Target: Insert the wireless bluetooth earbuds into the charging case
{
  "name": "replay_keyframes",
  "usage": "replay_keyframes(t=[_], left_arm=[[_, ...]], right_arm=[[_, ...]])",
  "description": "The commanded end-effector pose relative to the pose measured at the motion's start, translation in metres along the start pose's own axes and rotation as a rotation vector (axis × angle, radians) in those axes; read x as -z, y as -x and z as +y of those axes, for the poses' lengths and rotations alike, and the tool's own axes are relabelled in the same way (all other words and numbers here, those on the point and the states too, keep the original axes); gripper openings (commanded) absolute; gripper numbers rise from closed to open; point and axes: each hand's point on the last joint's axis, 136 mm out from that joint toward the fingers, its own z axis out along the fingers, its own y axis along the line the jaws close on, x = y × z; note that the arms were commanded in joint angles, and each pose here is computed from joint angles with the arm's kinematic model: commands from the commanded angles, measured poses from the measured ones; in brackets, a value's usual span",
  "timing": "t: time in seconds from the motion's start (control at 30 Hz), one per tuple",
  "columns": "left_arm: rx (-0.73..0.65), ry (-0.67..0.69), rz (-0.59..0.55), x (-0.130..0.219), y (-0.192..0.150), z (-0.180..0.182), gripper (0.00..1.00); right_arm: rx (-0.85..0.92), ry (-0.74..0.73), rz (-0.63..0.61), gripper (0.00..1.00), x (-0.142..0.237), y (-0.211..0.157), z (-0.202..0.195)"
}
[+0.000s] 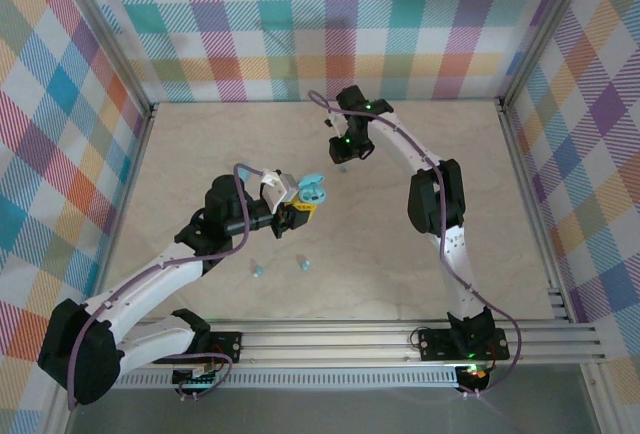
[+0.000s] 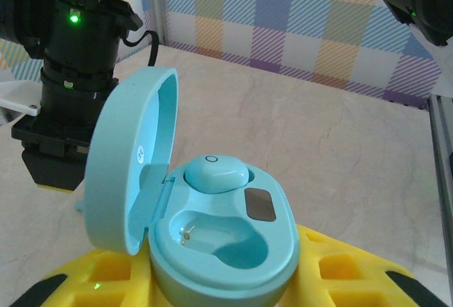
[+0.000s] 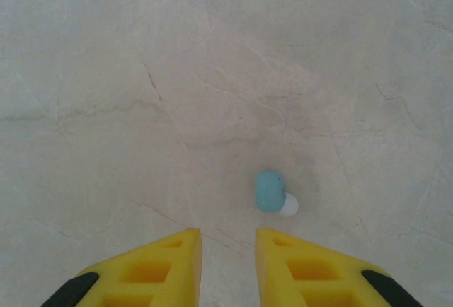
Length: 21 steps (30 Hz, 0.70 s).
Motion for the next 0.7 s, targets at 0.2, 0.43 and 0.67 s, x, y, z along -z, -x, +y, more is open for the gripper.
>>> replay_keyframes(t=[0.2,0.43,0.67], left_arm=[[0.043,-0.001,0.014,-0.020,0.005,0.010,0.00],[-0.001,0.006,0.008,-0.022,0.016,0.014,0.00],[0.035,0.016,-0.031,-0.027,0.023,0.018,0.00]], right_arm=[[0.023,-0.007,0.007,0.31,-0.004,0.002,-0.014],[0.033,0.002,0.016,0.37,-0.016,0.001,-0.023],[0.014,-0.006,0.035,0.39,-0.030,-0.002,-0.027]])
